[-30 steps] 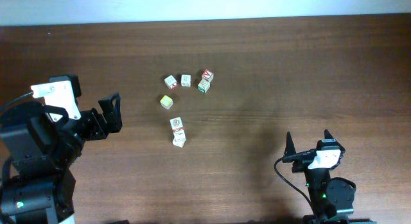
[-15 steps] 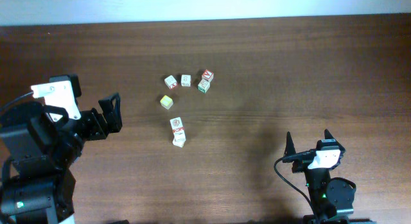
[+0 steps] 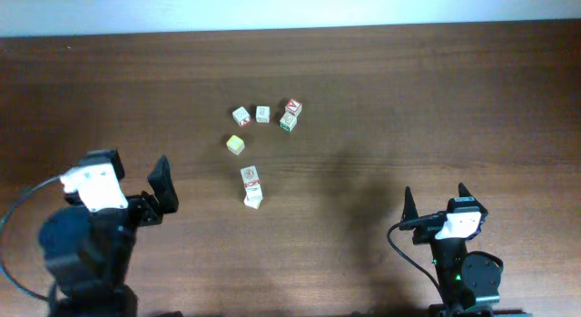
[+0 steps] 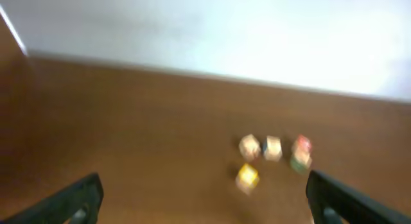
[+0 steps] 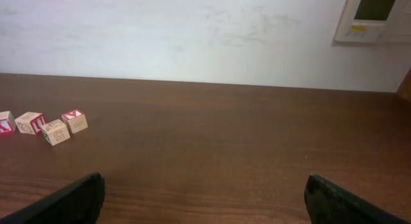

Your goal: Rotate 5 blocks

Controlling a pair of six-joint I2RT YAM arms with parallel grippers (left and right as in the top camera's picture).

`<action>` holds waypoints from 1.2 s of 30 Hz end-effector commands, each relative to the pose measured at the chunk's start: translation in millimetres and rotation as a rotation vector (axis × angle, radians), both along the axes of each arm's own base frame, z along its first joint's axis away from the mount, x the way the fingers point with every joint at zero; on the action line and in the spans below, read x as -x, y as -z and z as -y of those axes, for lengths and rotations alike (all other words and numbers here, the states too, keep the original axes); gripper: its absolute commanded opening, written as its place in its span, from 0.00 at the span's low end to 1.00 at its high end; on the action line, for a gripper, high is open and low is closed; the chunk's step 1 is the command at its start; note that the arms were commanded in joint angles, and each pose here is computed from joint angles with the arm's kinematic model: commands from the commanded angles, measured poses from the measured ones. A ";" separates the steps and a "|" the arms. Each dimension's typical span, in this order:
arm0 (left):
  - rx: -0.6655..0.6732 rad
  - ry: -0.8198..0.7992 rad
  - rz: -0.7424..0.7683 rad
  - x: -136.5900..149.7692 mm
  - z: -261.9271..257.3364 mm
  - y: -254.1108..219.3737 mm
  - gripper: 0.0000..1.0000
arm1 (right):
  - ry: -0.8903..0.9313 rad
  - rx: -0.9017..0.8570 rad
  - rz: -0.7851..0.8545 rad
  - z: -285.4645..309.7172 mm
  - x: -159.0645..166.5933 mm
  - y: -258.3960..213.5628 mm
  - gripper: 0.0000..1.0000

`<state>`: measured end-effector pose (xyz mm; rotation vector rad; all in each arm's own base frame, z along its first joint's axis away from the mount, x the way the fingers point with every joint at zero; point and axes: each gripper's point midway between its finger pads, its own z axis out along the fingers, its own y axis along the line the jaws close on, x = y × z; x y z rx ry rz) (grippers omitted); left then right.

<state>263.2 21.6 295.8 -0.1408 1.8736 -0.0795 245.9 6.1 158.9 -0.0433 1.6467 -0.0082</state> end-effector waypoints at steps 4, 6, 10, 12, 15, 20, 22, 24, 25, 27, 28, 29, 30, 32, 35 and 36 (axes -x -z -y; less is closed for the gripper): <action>-0.250 0.009 0.168 4.6 -6.1 34.9 0.99 | 0.004 0.002 -0.001 1.3 -0.1 2.9 0.99; -0.292 0.016 0.178 5.2 -6.0 47.9 0.99 | 0.004 0.002 -0.001 1.3 -0.1 2.9 0.99; -0.388 0.063 0.158 8.5 0.5 92.5 0.99 | 0.004 0.002 -0.001 1.2 -0.1 2.9 0.99; -0.411 0.058 0.173 10.6 0.3 108.3 0.99 | 0.004 0.002 -0.001 1.3 -0.1 2.9 0.99; -0.434 0.040 0.191 13.2 -2.1 126.5 0.99 | 0.004 0.002 -0.001 1.2 -0.1 2.9 0.99; -0.438 0.013 0.180 15.9 -6.6 143.8 0.99 | 0.004 0.002 -0.001 1.3 -0.1 2.9 0.99; -0.435 0.015 0.169 17.3 -6.5 146.9 0.99 | 0.004 0.002 -0.001 1.3 -0.1 2.9 0.99; -0.439 0.011 0.189 18.1 -6.3 142.1 0.99 | 0.004 0.002 -0.001 1.3 -0.1 2.9 0.99; -0.440 0.009 0.200 18.6 -6.2 139.6 0.99 | 0.004 0.002 -0.001 1.3 -0.1 2.9 0.99; -0.442 0.007 0.207 18.9 -6.2 137.9 0.99 | 0.004 0.002 -0.001 1.3 -0.1 2.9 0.99; -0.442 0.007 0.207 18.9 -6.2 137.9 0.99 | 0.004 0.002 -0.001 1.3 -0.1 2.9 0.99; -0.442 0.007 0.207 18.9 -6.2 137.9 0.99 | 0.004 0.002 -0.001 1.2 -0.1 2.9 0.98; -0.442 0.007 0.207 18.9 -6.2 137.9 0.99 | 0.004 0.002 -0.001 1.3 -0.1 2.9 0.99; -0.442 0.007 0.207 18.9 -6.2 137.9 0.99 | 0.004 0.002 -0.001 1.3 -0.1 2.9 0.99; -0.442 0.007 0.207 18.9 -6.2 137.9 0.99 | 0.004 0.002 -0.001 1.3 -0.1 2.9 0.99; -0.442 0.007 0.207 18.9 -6.2 137.9 0.99 | 0.004 0.002 -0.001 1.3 -0.1 2.9 0.99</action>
